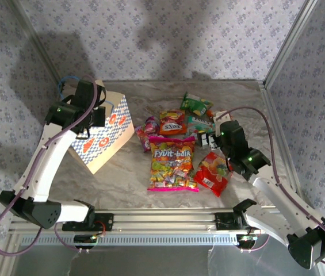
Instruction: Place the snacks into the paper bag
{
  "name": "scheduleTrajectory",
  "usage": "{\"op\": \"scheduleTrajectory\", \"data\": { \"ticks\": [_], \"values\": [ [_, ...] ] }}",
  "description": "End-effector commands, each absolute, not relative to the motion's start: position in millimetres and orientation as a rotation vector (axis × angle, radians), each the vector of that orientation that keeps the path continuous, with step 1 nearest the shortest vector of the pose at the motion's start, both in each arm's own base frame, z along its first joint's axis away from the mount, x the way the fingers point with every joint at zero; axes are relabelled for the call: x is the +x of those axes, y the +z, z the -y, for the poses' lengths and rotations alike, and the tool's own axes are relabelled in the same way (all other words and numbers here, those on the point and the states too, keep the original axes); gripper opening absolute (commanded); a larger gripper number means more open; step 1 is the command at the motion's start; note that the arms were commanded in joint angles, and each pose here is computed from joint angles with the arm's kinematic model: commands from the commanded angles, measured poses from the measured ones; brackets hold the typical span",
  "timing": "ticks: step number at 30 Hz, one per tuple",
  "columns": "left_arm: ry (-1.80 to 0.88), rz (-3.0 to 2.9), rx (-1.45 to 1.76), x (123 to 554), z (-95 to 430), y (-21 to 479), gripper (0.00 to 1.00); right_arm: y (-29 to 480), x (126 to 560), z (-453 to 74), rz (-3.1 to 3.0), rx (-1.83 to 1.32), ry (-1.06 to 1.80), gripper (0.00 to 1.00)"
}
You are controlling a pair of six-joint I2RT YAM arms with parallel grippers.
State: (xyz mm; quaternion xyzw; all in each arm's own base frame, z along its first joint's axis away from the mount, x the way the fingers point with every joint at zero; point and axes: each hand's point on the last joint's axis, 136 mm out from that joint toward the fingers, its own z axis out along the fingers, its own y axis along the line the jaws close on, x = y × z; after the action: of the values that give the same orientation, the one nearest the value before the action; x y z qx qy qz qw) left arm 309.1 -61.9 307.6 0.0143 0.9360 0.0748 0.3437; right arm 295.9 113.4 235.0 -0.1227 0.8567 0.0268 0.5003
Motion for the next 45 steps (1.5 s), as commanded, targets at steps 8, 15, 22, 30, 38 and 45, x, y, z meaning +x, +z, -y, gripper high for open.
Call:
{"op": "scheduleTrajectory", "data": {
  "ticks": [8, 15, 22, 30, 38, 45],
  "values": [
    [0.15, -2.509, 0.019, 301.6, 78.5, 299.3, 0.15, 233.0, 289.6, -106.9, -2.101, -0.264, 0.041, 1.0],
    [0.221, -2.468, 0.007, 287.1, 60.2, 328.6, 0.38, 232.6, 293.0, -108.4, -2.105, -0.264, 0.037, 1.0],
    [0.25, -2.434, 0.058, 259.8, 43.6, 351.6, 0.49, 230.5, 297.3, -111.4, -2.122, -0.271, 0.029, 1.0],
    [0.318, -2.329, 0.024, 248.5, 13.8, 360.2, 0.54, 237.0, 302.5, -114.3, -2.117, -0.266, 0.032, 1.0],
    [0.268, -2.241, -0.143, 262.1, -25.6, 370.3, 0.62, 241.4, 308.4, -118.4, -2.122, -0.28, 0.021, 1.0],
    [0.177, -2.254, -0.225, 293.6, -42.2, 364.4, 0.6, 238.5, 321.7, -127.2, -2.146, -0.329, -0.003, 1.0]
  ]
}}
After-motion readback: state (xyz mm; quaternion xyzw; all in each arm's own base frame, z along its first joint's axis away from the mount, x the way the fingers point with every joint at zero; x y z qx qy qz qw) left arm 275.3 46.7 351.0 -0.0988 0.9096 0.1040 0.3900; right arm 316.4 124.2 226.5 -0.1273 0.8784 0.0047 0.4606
